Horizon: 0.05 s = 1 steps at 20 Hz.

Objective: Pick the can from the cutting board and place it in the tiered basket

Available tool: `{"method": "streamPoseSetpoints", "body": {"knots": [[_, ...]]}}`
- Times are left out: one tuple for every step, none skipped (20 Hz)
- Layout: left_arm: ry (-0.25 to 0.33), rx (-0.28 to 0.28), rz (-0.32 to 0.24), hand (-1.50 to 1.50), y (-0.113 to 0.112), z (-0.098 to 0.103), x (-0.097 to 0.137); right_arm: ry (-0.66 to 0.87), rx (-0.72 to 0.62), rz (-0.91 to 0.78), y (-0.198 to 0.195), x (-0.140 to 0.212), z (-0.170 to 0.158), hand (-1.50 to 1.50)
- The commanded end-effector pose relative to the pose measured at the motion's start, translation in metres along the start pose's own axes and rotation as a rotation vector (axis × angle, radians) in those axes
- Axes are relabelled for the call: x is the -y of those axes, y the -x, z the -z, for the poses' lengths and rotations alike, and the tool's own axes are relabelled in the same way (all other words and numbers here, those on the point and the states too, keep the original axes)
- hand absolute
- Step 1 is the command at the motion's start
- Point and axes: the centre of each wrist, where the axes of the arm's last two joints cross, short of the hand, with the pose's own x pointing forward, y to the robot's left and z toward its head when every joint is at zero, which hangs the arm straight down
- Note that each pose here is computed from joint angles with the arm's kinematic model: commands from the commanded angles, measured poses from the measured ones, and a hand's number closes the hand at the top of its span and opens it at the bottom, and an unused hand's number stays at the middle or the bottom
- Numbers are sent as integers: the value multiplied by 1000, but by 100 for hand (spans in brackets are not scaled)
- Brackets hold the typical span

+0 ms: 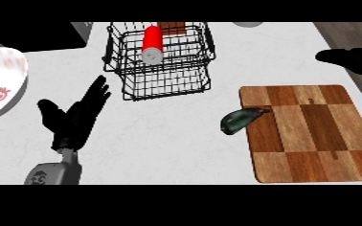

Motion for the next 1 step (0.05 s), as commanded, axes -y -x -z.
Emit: {"method": "streamPoseSetpoints", "body": {"knots": [[32, 12, 10, 0, 0, 1, 7, 2, 29, -36, 6, 52, -49, -150]]}}
